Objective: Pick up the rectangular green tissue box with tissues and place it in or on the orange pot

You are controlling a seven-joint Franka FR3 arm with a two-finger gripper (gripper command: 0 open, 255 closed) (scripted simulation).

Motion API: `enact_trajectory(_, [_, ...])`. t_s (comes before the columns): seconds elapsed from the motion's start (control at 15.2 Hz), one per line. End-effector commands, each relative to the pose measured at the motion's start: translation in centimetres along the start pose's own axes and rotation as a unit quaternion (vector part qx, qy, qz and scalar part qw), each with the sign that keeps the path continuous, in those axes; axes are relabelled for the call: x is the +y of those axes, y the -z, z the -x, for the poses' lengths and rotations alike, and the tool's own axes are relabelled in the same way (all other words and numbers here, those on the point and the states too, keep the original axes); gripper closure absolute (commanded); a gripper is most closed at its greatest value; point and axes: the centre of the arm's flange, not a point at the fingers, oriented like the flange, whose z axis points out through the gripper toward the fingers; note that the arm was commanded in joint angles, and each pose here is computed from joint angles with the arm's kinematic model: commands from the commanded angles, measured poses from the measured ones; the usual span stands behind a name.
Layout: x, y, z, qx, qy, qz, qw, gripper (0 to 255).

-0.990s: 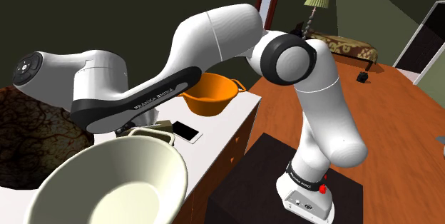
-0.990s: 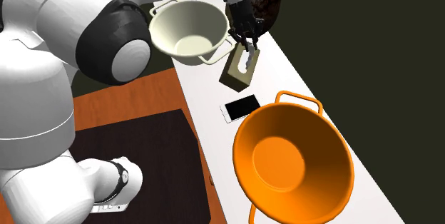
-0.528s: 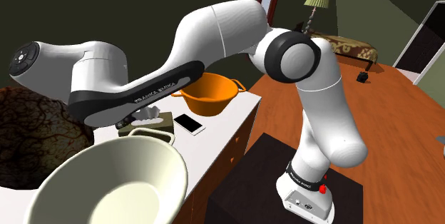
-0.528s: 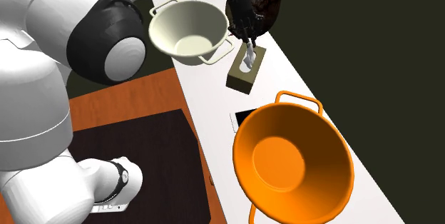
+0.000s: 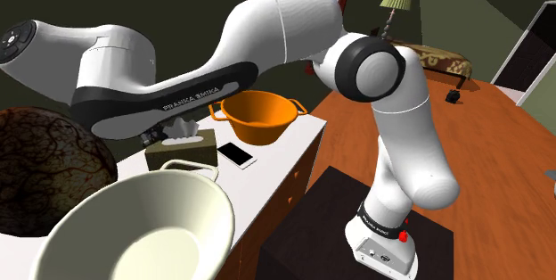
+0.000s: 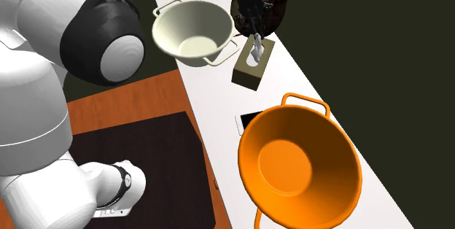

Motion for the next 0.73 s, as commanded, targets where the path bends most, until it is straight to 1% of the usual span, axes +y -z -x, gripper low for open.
enact_trajectory(0.0, [0.4, 0.9, 0.5, 0.000, 0.000, 0.000, 1.0000, 255])
enact_trajectory(0.66, [2.7, 5.0, 2.8, 0.000, 0.000, 0.000, 1.0000, 255])
